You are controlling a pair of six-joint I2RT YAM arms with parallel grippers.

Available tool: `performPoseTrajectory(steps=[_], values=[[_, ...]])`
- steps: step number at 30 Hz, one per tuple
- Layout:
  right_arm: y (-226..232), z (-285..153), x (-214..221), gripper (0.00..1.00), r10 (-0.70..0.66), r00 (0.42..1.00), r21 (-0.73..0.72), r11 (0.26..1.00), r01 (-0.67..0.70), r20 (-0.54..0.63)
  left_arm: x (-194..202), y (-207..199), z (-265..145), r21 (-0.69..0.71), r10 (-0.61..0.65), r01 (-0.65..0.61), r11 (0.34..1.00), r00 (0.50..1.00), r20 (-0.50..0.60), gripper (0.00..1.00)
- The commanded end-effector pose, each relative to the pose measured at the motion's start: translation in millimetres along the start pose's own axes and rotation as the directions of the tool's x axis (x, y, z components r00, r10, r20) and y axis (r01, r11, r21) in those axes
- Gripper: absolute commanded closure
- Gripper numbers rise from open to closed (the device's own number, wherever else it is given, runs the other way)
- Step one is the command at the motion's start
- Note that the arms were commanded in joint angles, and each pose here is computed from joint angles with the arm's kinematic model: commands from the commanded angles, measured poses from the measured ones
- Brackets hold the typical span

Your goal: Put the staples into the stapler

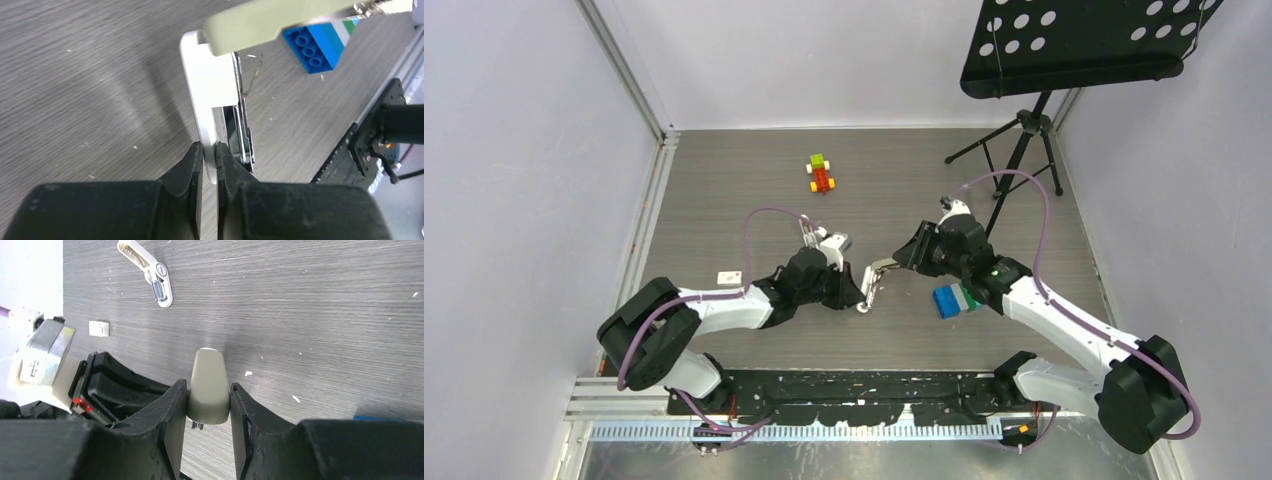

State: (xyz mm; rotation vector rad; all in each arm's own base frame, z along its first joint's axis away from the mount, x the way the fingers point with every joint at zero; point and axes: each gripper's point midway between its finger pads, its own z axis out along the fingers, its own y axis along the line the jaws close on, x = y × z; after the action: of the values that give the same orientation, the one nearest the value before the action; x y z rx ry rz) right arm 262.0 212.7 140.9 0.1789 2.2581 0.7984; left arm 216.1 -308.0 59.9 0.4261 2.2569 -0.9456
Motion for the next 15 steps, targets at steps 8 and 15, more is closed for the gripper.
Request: performPoseTrajectory(steps=[8, 15], values=[[-3, 20, -45, 1.0, -0.064, 0.993, 0.058, 0.997, 0.059, 0.094, 2, -65, -11, 0.309, 0.146, -0.152, 0.939, 0.988, 0.044, 1.0], [-12, 37, -45, 1.0, -0.061, 0.995, 0.087, 0.995, 0.054, 0.074, 8, -68, -16, 0.333, 0.179, -0.183, 0.925, 0.983, 0.042, 1.0]])
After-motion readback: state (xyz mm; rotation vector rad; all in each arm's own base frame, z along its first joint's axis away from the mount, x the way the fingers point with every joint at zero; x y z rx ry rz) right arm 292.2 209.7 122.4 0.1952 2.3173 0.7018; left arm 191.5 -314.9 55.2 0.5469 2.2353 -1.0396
